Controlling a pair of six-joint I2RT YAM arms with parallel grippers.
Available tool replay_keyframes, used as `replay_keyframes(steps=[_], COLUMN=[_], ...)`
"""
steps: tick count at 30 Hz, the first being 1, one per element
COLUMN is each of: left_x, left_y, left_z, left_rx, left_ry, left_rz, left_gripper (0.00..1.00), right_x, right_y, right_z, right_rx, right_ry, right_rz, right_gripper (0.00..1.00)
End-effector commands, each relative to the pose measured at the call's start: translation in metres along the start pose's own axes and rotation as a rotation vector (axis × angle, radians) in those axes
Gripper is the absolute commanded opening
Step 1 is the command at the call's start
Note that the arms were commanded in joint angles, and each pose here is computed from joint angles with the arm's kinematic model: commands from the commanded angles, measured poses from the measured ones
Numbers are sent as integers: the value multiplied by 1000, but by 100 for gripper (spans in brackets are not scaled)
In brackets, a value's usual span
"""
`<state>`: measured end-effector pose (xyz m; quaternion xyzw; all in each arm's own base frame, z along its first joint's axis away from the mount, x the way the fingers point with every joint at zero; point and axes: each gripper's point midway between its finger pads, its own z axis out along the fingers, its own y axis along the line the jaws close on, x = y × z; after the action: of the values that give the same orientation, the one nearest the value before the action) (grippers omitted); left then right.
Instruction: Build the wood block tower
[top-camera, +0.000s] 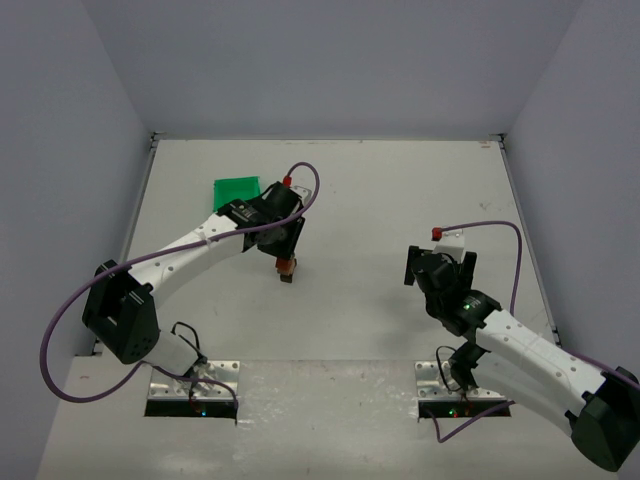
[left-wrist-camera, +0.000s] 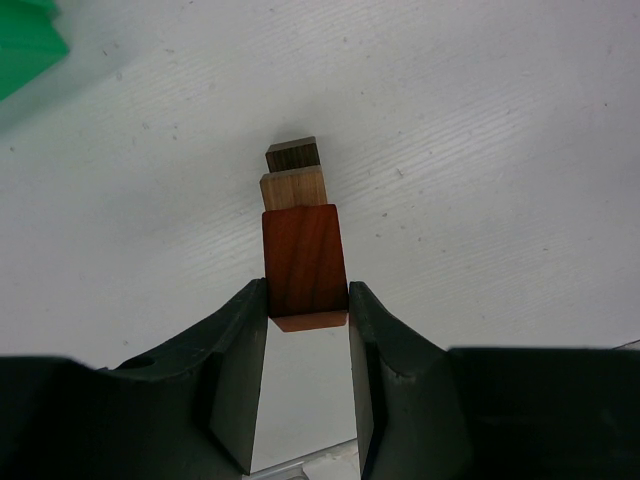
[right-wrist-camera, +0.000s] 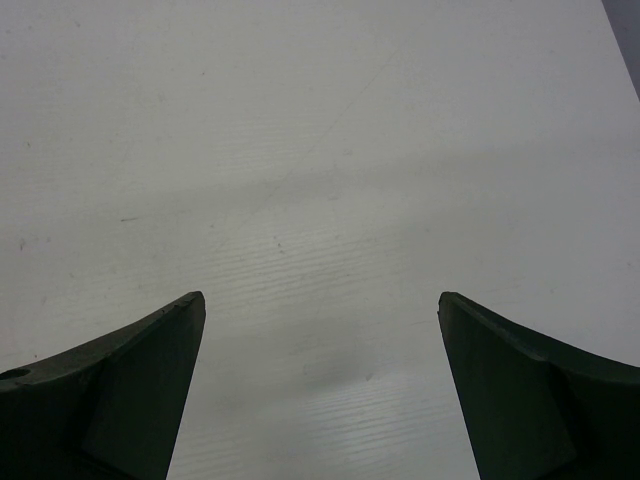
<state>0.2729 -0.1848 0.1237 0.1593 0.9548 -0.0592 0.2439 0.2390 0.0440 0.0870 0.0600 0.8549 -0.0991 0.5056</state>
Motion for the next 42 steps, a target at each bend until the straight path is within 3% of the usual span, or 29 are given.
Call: replay_keyframes(steps=[1,13,24,35,36,38,39,42], left_x=[-23,-21,-24,-24,-24,-26,-28,-34], left_y=[-3,-2,-2,-1,-2,-2,-2,-4], left_z=[-12,-11,-16,-16,-17,-20,-22,-30], left_rx=[17,12,28,22,23,27,32,46], left_ry=[-89,-81,-117,-115,-119,-128,-137,-167], left_rz=[-27,-16,-2,-1,-2,-4,-6,-14], left_gripper=[21,27,40,43,49,92,99,100], right_x=[-14,-14,-14,-15,-15,-15,-14,-14], right_y=[-1,-1,0,0,1,0,0,0], right_z=[0,0,0,-1,-1,-1,-1,0], right_rx=[21,17,14,10,10,14,14,14], right_ry=[-36,-34,-33,-34,-34,-34,-34,-32], right_rz=[37,31,32,33,33,33,32,30], right_gripper=[99,99,99,99,99,99,99,99])
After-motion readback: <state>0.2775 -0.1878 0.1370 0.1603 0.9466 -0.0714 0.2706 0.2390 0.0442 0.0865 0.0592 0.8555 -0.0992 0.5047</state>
